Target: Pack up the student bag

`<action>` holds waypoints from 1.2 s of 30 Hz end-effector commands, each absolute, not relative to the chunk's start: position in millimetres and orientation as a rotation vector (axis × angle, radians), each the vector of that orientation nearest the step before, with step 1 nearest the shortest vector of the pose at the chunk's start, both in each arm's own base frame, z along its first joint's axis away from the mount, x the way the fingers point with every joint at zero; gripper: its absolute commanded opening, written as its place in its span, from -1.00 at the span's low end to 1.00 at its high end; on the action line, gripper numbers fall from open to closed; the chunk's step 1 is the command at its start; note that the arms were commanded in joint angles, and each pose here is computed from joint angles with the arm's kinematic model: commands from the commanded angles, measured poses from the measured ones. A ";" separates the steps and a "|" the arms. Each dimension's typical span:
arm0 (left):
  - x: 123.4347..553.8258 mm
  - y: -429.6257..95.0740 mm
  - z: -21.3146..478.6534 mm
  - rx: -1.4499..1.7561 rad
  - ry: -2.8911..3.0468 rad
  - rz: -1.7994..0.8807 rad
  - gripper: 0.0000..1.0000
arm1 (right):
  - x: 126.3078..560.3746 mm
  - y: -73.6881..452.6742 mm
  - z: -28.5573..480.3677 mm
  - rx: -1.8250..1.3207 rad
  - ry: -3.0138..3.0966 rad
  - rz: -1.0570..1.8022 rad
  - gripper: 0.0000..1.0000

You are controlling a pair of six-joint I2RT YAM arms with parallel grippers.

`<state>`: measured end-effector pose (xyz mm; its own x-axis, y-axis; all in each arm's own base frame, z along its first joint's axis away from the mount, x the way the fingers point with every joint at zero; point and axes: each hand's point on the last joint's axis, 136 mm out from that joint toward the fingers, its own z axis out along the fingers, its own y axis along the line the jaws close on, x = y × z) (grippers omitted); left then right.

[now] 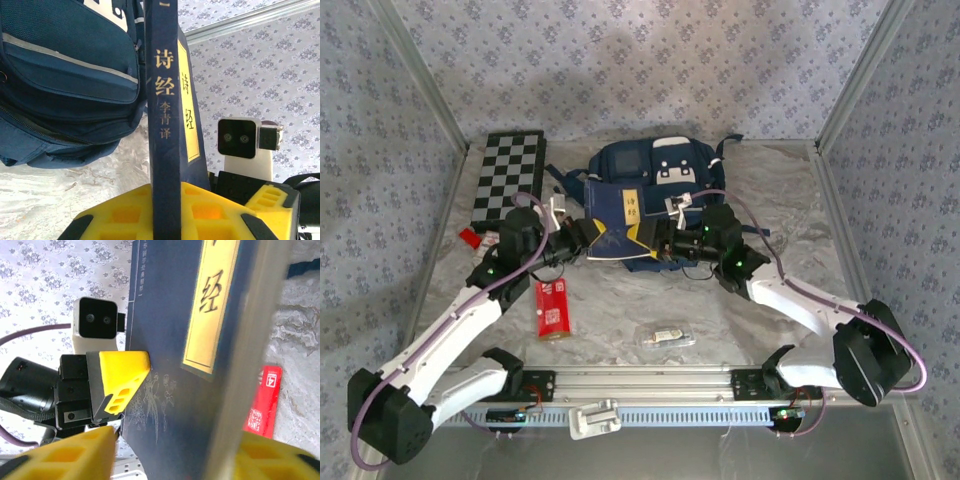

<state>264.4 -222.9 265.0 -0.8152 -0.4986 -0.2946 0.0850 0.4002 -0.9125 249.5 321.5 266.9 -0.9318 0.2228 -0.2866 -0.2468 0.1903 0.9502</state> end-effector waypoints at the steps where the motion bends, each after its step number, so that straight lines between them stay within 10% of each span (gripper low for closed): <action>1: 263.2 -219.7 269.5 -0.315 2.109 -1.390 -1.00 | 251.1 324.2 274.8 -0.059 2.109 1.777 -0.21; 9: 256.1 -222.4 272.1 -0.261 2.114 -1.383 -0.97 | 254.0 314.0 261.6 -0.022 2.145 1.688 -1.00; 19: 251.9 -216.4 265.9 0.063 2.192 -1.070 0.07 | 245.6 249.6 259.6 0.011 2.241 1.365 -1.00; 36: 309.7 -300.9 192.4 0.880 2.192 -0.385 0.44 | 201.5 136.7 207.7 0.345 2.425 0.993 -1.00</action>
